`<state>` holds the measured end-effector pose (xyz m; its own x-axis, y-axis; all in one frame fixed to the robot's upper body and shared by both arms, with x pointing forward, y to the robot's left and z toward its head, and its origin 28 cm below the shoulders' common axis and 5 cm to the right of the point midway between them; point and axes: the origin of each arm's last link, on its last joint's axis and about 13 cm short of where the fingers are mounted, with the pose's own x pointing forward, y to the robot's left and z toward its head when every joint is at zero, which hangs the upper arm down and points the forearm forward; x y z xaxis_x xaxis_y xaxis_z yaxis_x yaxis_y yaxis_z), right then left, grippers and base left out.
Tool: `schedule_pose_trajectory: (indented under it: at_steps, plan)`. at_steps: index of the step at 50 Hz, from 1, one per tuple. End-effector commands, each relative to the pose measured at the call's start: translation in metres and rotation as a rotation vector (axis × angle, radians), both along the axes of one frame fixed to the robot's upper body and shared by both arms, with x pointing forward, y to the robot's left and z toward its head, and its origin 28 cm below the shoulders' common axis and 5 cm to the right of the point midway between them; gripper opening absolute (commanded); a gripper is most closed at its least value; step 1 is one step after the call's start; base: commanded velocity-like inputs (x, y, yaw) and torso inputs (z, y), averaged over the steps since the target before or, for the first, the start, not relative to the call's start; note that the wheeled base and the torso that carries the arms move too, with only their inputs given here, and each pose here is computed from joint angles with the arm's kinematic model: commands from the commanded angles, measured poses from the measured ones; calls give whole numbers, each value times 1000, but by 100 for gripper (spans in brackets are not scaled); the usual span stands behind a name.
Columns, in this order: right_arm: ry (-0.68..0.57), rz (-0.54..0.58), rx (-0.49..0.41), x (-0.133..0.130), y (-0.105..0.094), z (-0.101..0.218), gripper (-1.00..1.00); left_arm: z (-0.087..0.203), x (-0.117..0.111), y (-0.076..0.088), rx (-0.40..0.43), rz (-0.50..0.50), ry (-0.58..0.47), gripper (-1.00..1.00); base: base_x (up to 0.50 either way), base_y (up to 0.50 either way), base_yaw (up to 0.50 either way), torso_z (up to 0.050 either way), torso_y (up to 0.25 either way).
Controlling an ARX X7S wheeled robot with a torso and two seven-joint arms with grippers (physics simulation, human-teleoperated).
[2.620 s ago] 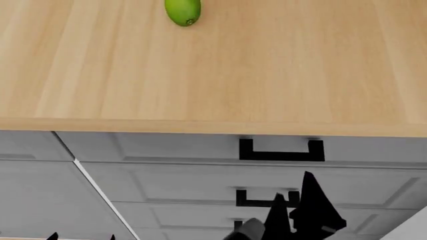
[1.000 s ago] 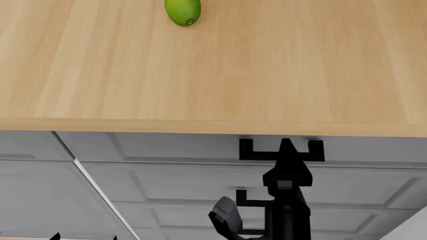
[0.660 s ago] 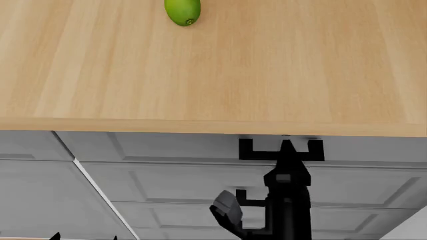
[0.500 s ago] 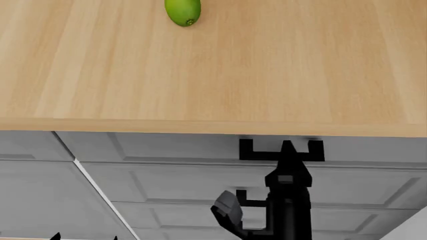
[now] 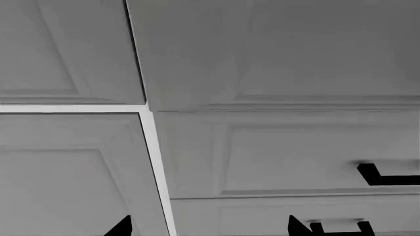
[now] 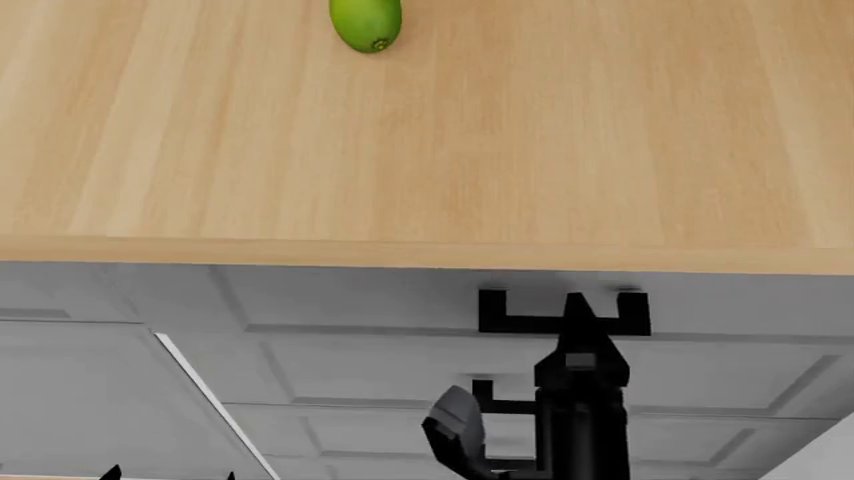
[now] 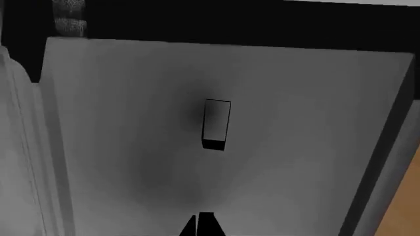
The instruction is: Open the right drawer.
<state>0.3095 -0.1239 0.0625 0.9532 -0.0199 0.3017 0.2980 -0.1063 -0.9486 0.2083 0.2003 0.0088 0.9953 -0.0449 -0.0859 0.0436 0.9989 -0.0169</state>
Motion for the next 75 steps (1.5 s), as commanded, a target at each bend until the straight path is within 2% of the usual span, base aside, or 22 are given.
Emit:
schedule_pose_trajectory:
  at_steps: [1,20,45,75]
  plan:
    - [-72,33,-39,-12,12,14,-100,1,2,-1,-14,-9,-17,100,0,0,0,0,0]
    - [-85,47,-42,-34,11,9,-100,1,2,-1,-14,-10,-21,100,-1,0,2,0,1]
    - [-120,66,-53,-62,10,17,-100,3,0,-1,-14,-10,-22,100,-1,1,2,0,2]
    - [-111,62,-46,-67,9,14,-100,2,1,-1,-15,-10,-20,100,-1,2,2,1,2]
